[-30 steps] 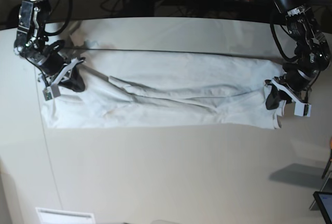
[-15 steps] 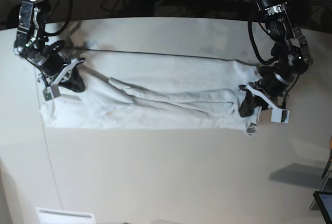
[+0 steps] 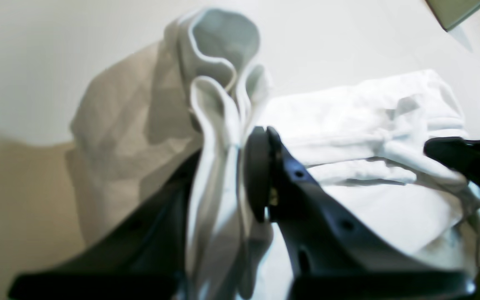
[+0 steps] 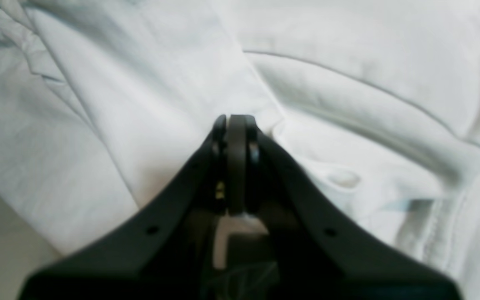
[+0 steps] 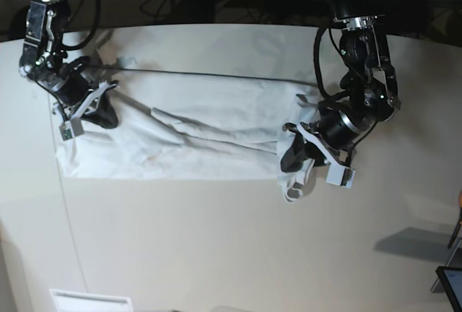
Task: Fold the T-shirt properly
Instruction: 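Lift the strip end with the left gripper and fold it toward the right gripper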
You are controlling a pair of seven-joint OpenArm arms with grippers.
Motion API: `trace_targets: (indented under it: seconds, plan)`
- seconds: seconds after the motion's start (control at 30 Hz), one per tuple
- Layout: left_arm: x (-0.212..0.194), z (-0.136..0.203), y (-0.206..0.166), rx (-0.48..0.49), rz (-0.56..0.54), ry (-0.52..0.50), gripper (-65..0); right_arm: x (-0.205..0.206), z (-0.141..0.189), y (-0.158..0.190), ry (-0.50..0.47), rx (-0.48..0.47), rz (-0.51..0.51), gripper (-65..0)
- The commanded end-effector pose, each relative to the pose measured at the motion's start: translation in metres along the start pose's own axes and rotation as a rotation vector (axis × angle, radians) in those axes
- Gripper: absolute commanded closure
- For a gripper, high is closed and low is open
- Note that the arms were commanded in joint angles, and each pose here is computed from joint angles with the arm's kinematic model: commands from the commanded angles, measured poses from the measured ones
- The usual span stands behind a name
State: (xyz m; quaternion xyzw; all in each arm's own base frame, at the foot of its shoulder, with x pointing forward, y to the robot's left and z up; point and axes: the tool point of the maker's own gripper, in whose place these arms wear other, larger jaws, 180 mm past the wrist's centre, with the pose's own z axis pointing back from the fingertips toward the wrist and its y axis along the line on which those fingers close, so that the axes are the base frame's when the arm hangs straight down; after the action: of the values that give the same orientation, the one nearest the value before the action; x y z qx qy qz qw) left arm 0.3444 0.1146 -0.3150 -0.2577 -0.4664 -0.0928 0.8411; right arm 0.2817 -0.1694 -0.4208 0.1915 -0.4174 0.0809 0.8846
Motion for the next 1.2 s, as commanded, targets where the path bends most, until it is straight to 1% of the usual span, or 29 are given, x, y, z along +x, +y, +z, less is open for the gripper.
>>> trace_targets:
  seconds: [0.0, 0.2, 0.33, 0.43, 0.53, 0.67, 0.97, 1.17]
  plan:
    - [0.022, -0.001, -0.005, -0.020, -0.009, -0.071, 0.0, -0.024, 0.005, -0.014, 0.124, -0.057, 0.033, -0.7]
    - [0.021, -0.007, -0.011, -0.017, 0.045, -0.082, 0.0, -0.023, 0.005, -0.014, 0.122, -0.057, 0.034, -0.7]
    - [0.013, -0.018, -0.034, -0.078, 0.010, -0.040, 0.0, -0.023, 0.005, -0.014, 0.121, -0.057, 0.035, -0.7]
    - [0.007, -0.023, -0.040, -0.097, 0.013, -0.020, 0.0, -0.023, 0.005, -0.014, 0.122, -0.057, 0.034, -0.7]
    - [0.001, -0.025, -0.038, -0.095, 0.029, -0.006, 0.0, -0.024, 0.005, -0.014, 0.124, -0.057, 0.033, -0.7]
    - [-0.008, -0.025, -0.030, -0.064, 0.069, 0.017, 0.0, -0.024, 0.005, -0.015, 0.123, -0.059, 0.033, -0.7]
    - [-0.011, -0.026, -0.030, -0.064, 0.070, 0.025, 0.0, -0.023, 0.005, -0.014, 0.121, -0.057, 0.035, -0.7]
    - [-0.035, -0.032, -0.020, -0.051, 0.124, 0.084, 0.0, -0.023, 0.005, -0.014, 0.121, -0.057, 0.035, -0.7]
